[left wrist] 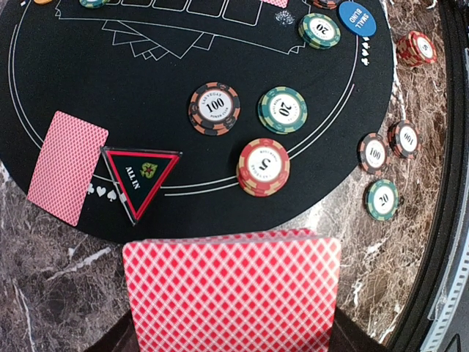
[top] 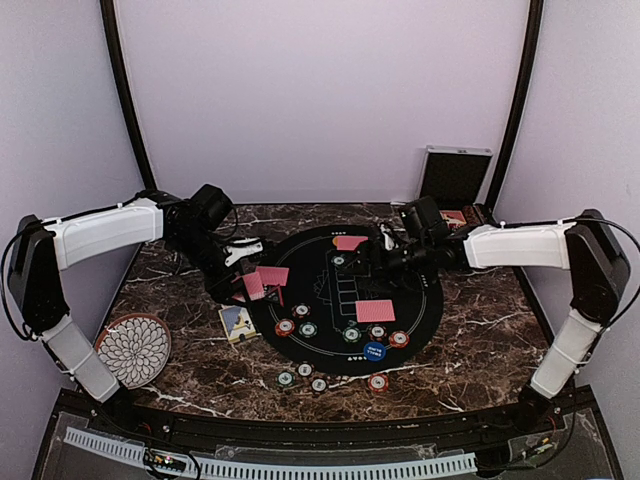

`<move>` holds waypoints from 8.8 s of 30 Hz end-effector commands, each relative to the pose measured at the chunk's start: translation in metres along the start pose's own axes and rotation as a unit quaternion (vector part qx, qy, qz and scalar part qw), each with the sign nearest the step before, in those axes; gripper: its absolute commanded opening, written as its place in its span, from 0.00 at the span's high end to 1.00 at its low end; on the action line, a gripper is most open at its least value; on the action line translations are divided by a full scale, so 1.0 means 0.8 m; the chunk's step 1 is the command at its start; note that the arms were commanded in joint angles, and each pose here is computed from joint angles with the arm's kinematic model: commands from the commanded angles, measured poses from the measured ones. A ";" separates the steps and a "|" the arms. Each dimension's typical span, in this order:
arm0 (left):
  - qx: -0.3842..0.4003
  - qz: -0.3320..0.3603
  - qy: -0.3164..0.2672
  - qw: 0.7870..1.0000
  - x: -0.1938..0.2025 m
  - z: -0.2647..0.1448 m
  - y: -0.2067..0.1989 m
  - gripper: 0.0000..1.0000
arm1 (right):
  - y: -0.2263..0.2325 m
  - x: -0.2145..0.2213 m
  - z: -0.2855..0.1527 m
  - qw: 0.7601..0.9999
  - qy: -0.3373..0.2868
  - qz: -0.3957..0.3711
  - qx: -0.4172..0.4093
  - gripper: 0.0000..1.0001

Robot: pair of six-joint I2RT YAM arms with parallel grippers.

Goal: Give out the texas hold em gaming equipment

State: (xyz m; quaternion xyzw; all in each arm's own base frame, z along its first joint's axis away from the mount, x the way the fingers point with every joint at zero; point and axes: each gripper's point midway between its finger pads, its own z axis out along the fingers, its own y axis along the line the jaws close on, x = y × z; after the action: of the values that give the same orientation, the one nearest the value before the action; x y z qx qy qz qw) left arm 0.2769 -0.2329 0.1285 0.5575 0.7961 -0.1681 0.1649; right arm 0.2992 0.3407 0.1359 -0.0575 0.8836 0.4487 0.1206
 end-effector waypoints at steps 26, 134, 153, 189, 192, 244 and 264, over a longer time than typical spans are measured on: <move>0.000 0.003 -0.037 0.999 -0.021 -0.026 -0.008 1.00 | 0.181 0.031 0.172 0.967 0.110 -0.021 -0.228 0.06; -0.017 0.011 -0.012 1.000 0.006 -0.032 -0.015 1.00 | 0.068 -0.128 0.164 0.982 0.032 0.040 -0.181 1.00; -0.007 0.011 -0.013 1.000 0.007 -0.027 -0.018 1.00 | 0.020 -0.148 0.267 0.995 0.000 0.037 -0.095 0.97; -0.023 0.016 -0.026 0.999 -0.001 -0.038 -0.014 1.00 | 0.149 -0.066 0.121 0.979 0.006 -0.039 -0.201 0.02; -0.023 0.016 -0.027 0.999 -0.001 -0.038 -0.014 1.00 | 0.154 -0.040 0.125 0.979 0.029 -0.043 -0.196 0.05; -0.014 0.016 -0.043 0.999 -0.014 -0.048 -0.018 1.00 | 0.164 0.036 0.199 0.963 0.148 0.007 -0.223 0.38; -0.011 0.013 -0.038 0.999 -0.011 -0.045 -0.019 1.00 | 0.179 0.021 0.148 0.966 0.125 -0.021 -0.226 0.56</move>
State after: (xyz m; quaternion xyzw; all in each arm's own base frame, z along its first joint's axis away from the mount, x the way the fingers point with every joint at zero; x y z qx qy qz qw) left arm 0.2679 -0.2283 0.1486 0.5588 0.7902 -0.1680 0.1873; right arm 0.2670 0.5304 0.1543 -0.1537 0.7703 0.6187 -0.0165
